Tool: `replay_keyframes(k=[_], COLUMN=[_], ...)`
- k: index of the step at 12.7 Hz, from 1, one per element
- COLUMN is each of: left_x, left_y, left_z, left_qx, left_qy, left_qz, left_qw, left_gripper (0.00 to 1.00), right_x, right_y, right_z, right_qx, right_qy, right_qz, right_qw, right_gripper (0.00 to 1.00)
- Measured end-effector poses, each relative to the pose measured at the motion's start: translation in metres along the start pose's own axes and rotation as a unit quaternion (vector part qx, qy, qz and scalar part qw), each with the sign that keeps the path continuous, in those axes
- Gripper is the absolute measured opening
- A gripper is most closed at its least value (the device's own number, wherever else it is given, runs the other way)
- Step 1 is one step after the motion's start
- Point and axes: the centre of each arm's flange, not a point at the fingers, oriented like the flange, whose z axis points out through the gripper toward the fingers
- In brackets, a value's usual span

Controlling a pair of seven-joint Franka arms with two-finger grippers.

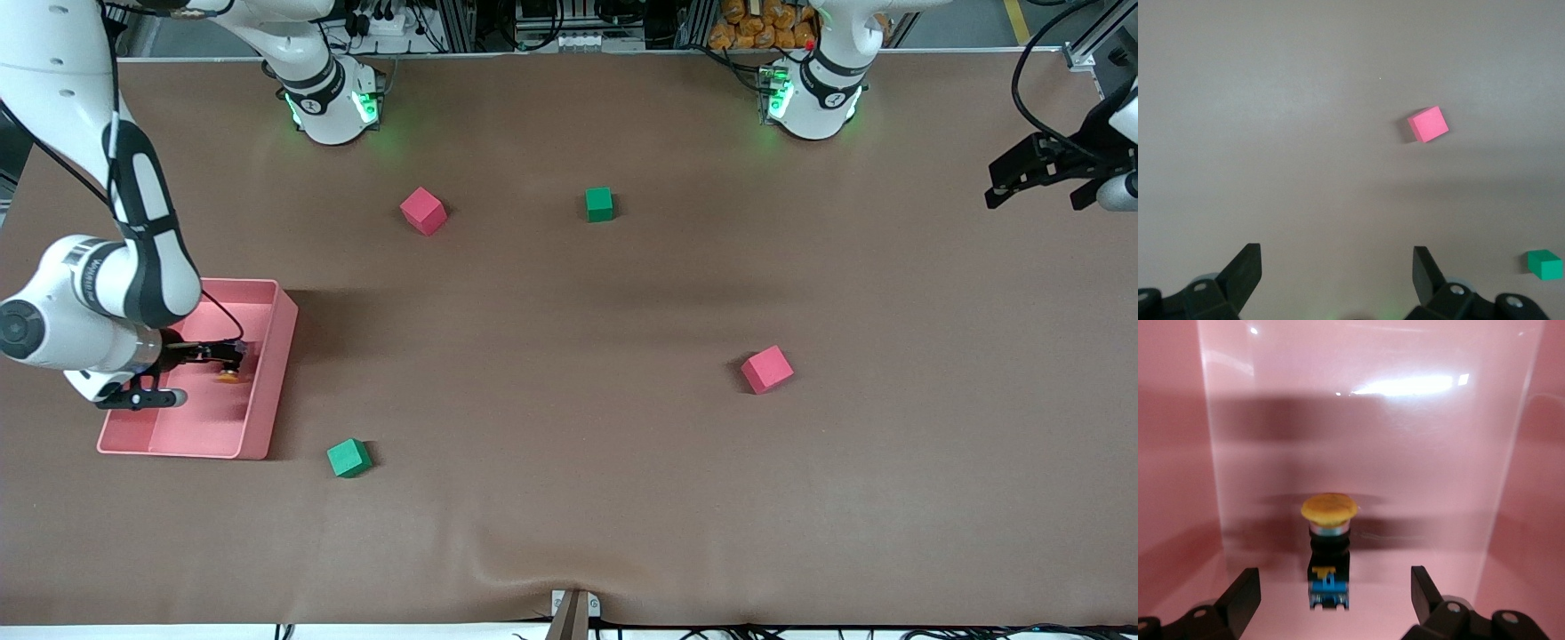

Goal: Place and upright button with both arms
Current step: 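Reach the right gripper into the pink tray and grasp the button, then lift the button out and set it on the table center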

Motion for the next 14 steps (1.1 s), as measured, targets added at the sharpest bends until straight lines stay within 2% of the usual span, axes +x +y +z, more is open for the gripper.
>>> replay_keyframes(k=[3, 6, 7, 11, 12, 14], left_x=[0.006, 0.006, 0.006, 0.005, 0.004, 0.003], left_y=[0.000, 0.000, 0.000, 0.001, 0.001, 0.001], left_z=[0.005, 0.006, 0.006, 0.007, 0.008, 0.009], left_qx=[0.000, 0.000, 0.000, 0.000, 0.000, 0.000], left_qy=[0.002, 0.002, 0.002, -0.005, -0.007, -0.012], left_qz=[0.000, 0.000, 0.000, 0.001, 0.001, 0.001], left_qw=[1.000, 1.000, 1.000, 1.000, 1.000, 1.000], left_gripper=[1.00, 1.00, 1.00, 1.00, 1.00, 1.00], right_x=[0.003, 0.005, 0.006, 0.011, 0.013, 0.022], right_y=[0.000, 0.002, 0.003, 0.014, 0.017, 0.021], right_z=[0.024, 0.037, 0.040, 0.032, 0.025, 0.000], right_qx=[0.017, 0.018, 0.017, 0.015, 0.017, 0.024], right_qy=[0.000, 0.006, 0.008, 0.009, 0.005, -0.008], right_qz=[0.005, 0.000, -0.008, -0.031, -0.033, -0.038], right_qw=[1.000, 1.000, 1.000, 0.999, 0.999, 0.999], right_gripper=[1.00, 1.00, 0.91, 0.41, 0.36, 0.34])
